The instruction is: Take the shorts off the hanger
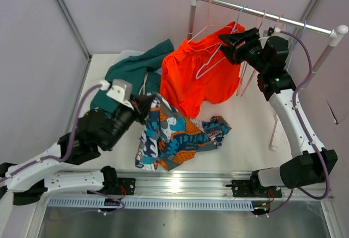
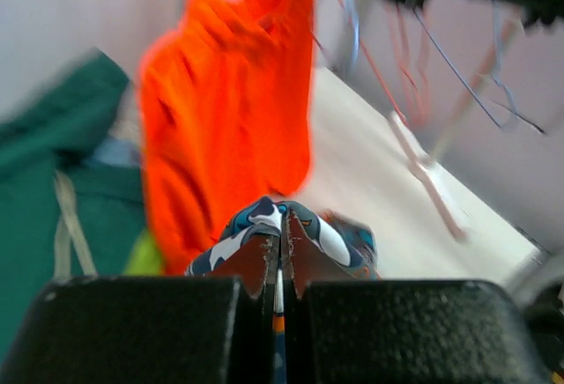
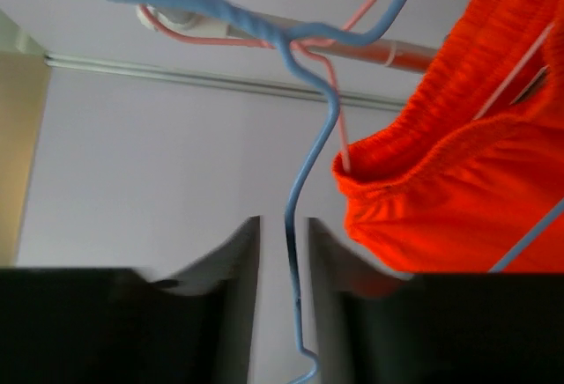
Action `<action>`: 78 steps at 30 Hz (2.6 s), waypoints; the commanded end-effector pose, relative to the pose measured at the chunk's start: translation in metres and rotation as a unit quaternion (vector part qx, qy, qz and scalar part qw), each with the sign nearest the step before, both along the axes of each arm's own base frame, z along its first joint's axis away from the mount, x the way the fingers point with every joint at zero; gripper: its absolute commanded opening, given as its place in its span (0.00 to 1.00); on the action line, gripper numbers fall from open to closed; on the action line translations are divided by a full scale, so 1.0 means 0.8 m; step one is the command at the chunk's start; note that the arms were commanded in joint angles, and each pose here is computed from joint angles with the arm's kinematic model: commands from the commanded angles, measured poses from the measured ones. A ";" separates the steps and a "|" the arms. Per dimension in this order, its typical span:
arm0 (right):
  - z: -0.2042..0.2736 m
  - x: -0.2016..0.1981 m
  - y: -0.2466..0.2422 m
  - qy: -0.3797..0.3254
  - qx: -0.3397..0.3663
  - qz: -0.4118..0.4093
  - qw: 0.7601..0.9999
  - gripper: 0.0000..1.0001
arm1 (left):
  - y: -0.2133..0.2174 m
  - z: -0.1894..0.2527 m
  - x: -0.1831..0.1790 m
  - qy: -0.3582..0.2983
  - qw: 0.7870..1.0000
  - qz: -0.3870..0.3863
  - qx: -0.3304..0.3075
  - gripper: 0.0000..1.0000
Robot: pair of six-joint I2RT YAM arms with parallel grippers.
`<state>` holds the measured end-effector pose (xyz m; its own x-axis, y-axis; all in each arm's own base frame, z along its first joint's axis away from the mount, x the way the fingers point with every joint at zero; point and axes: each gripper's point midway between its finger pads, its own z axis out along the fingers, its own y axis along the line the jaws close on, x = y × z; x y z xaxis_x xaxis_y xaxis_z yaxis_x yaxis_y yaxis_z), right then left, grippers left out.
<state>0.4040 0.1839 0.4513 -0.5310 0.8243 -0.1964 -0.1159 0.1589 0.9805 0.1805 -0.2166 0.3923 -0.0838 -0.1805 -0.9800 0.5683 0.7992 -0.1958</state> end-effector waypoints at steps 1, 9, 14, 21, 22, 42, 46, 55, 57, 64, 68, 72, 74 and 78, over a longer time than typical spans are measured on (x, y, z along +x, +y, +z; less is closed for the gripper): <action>0.016 -0.026 -0.007 -0.041 -0.015 -0.001 0.999 0.71 | 0.068 0.109 0.019 -0.077 0.992 0.105 -0.008 0.00; -0.002 -0.065 -0.025 -0.047 -0.058 -0.018 0.997 0.99 | 0.153 0.247 0.067 -0.160 0.953 0.258 0.004 0.00; -0.031 -0.088 -0.035 -0.039 -0.085 -0.018 0.995 0.99 | 0.172 0.344 0.130 -0.205 0.930 0.304 0.005 0.00; -0.068 -0.124 -0.042 -0.034 -0.116 -0.014 0.993 0.99 | 0.159 0.358 0.277 -0.232 0.929 0.288 -0.016 0.01; -0.072 -0.128 -0.042 -0.035 -0.120 -0.014 0.992 0.99 | 0.153 0.352 0.296 -0.231 0.933 0.275 -0.025 0.01; 0.037 -0.141 0.032 -0.200 -0.157 0.034 0.967 0.98 | -0.026 -0.068 0.427 0.158 0.983 0.029 0.083 0.99; 0.084 -0.135 0.057 -0.234 -0.157 0.036 0.959 0.98 | 0.007 -0.082 0.391 0.163 0.979 0.063 0.102 0.99; 0.110 -0.067 0.101 -0.248 -0.187 0.013 0.950 0.97 | 0.078 -0.059 0.238 0.140 0.980 0.093 0.107 0.99; 0.090 -0.036 0.107 -0.230 -0.211 -0.003 0.950 0.96 | 0.095 -0.037 0.205 0.101 0.984 0.102 0.102 0.99; 0.046 0.031 0.102 -0.178 -0.292 -0.067 0.937 0.93 | 0.121 -0.076 0.160 0.052 0.988 0.128 0.067 0.99; 0.022 0.046 0.092 -0.153 -0.327 -0.102 0.927 0.93 | 0.125 -0.078 0.165 0.069 0.985 0.144 0.063 0.99; 0.004 0.059 0.092 -0.138 -0.340 -0.114 0.923 0.92 | 0.125 -0.083 0.167 0.084 0.984 0.147 0.061 0.99; -0.007 0.067 0.095 -0.132 -0.343 -0.114 0.923 0.92 | 0.123 -0.081 0.163 0.080 0.985 0.142 0.057 0.99; -0.018 0.079 0.105 -0.131 -0.337 -0.115 0.925 0.91 | 0.122 -0.077 0.160 0.072 0.987 0.137 0.051 0.99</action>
